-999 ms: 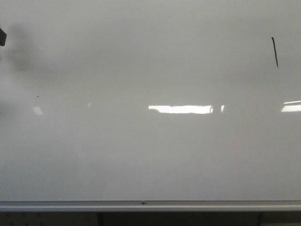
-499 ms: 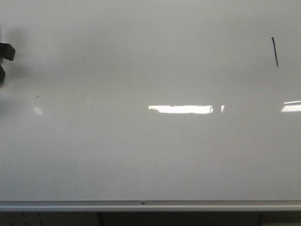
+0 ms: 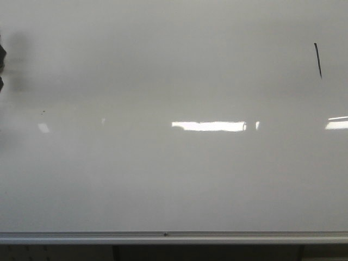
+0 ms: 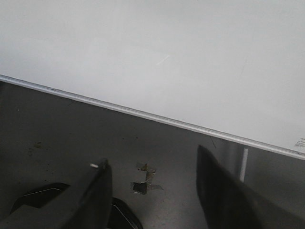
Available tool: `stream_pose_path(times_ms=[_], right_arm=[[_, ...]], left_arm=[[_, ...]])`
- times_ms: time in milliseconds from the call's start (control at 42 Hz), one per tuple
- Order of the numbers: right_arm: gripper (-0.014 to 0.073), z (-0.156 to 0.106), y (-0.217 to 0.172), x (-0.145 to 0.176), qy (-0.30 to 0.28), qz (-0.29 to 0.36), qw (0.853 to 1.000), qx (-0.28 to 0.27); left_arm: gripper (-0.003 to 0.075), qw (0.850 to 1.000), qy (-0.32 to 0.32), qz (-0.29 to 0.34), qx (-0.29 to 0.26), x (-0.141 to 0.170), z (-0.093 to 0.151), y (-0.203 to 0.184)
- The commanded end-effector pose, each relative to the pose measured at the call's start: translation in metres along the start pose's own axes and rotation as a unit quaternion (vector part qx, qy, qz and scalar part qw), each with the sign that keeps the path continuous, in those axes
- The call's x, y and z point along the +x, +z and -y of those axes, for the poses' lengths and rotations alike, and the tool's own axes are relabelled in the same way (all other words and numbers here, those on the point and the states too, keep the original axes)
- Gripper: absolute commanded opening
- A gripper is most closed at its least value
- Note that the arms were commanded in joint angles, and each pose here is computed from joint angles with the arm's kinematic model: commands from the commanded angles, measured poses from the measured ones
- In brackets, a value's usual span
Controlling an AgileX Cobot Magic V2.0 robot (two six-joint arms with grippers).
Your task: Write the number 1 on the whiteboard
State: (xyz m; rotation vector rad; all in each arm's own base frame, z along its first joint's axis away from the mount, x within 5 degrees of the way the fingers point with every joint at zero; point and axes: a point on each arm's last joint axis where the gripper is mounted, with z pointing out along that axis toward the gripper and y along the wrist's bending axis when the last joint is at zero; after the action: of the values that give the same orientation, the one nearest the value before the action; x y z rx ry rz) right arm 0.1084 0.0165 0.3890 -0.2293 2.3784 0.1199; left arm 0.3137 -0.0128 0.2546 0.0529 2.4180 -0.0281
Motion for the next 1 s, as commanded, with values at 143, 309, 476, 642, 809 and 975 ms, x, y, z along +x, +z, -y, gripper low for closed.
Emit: stream_pose_path(times_ms=[143,309,476,642,809,975], right_arm=[[0.0426,0.002,-0.007,-0.008,-0.003,0.038,0.999,0.013],[0.0426,0.003,-0.007,-0.007,0.012,0.031,0.999,0.016],[0.0426,0.005,-0.002,-0.003,0.037,0.025,0.999,0.029],[0.0426,0.006,0.009,0.012,0.043,0.051,0.997,0.031],[0.0426,0.006,0.009,0.028,0.037,0.095,0.994,0.042],[0.0319,0.005,0.007,0.036,0.035,0.133,0.990,0.045]], left_arm=[[0.0458,0.997,0.004,0.077,0.001,-0.009,0.001,-0.102],[0.0458,0.992,-0.007,0.128,0.012,0.015,0.004,-0.157],[0.0456,0.986,-0.003,0.167,0.015,0.049,0.005,-0.203],[0.0449,0.982,0.000,0.187,0.016,0.077,0.005,-0.228],[0.0410,0.980,0.008,0.200,0.013,0.099,0.005,-0.233],[0.0291,0.976,0.025,0.216,0.009,0.106,0.005,-0.228]])
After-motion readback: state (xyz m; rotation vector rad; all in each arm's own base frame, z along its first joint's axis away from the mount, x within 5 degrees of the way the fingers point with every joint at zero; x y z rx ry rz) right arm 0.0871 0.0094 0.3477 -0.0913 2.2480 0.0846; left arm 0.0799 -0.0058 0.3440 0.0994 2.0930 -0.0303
